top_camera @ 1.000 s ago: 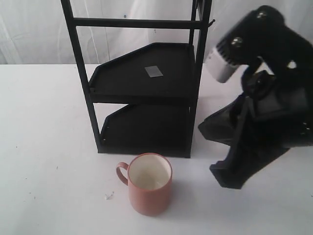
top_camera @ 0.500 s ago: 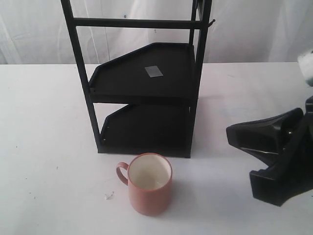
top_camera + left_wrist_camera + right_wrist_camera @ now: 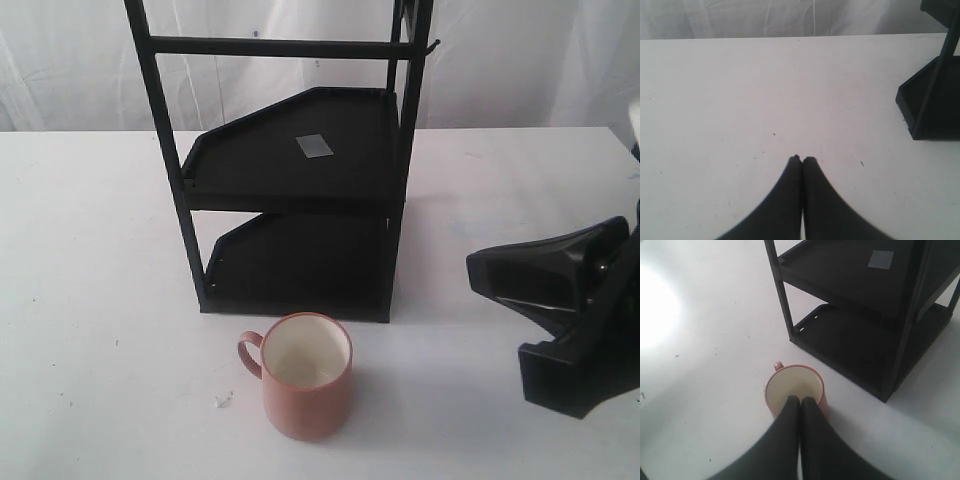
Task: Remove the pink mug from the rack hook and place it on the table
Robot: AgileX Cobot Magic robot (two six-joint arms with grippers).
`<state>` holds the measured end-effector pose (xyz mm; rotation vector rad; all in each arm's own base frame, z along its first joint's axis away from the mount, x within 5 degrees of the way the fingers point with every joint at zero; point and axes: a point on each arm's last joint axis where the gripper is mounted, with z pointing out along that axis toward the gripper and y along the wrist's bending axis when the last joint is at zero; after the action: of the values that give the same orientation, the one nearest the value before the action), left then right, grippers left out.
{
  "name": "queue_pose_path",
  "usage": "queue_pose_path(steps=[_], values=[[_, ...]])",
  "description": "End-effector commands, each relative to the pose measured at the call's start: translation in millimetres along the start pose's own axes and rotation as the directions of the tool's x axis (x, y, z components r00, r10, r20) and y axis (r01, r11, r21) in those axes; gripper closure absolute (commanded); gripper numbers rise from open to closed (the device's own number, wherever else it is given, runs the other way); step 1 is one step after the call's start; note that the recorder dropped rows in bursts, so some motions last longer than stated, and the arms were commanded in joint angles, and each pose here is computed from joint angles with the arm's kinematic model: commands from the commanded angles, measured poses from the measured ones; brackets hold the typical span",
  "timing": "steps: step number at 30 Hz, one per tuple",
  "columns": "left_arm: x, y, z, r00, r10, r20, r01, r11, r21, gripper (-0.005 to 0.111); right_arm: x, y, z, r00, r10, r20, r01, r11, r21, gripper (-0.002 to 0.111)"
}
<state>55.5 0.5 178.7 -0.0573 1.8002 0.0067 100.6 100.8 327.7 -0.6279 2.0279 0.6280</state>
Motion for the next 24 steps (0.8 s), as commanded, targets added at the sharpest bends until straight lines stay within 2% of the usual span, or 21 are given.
queue_pose_path(steps=[1, 3, 7, 11, 16, 24], values=[[0, -0.3, 0, 1.0, -0.01, 0.006, 0.01, 1.0, 0.004, 0.107, -2, 0, -3, 0.999, -0.018, 0.049, 0.018, 1.0, -0.001, 0.108], [0, -0.3, 0, 1.0, -0.01, 0.006, 0.01, 1.0, 0.004, 0.107, -4, -1, -4, 0.996, -0.03, 0.082, 0.03, 1.0, 0.004, 0.108], [0, -0.3, 0, 1.0, -0.01, 0.006, 0.01, 1.0, 0.004, 0.107, -9, -10, -11, 0.985, 0.017, 0.172, -0.026, 0.999, 0.048, 0.108], [0, -0.3, 0, 1.0, -0.01, 0.006, 0.01, 1.0, 0.004, 0.107, -7, -16, -23, 0.965, -0.039, 0.258, 0.012, 0.995, 0.104, 0.108], [0, -0.3, 0, 1.0, -0.01, 0.006, 0.01, 1.0, 0.004, 0.107, 8, -24, -40, 0.945, -0.07, 0.321, 0.013, 0.984, 0.176, 0.108], [0, -0.3, 0, 1.0, -0.01, 0.006, 0.01, 1.0, 0.004, 0.107, 47, -36, -53, 0.937, -0.066, 0.343, -0.056, 0.941, 0.334, 0.108]])
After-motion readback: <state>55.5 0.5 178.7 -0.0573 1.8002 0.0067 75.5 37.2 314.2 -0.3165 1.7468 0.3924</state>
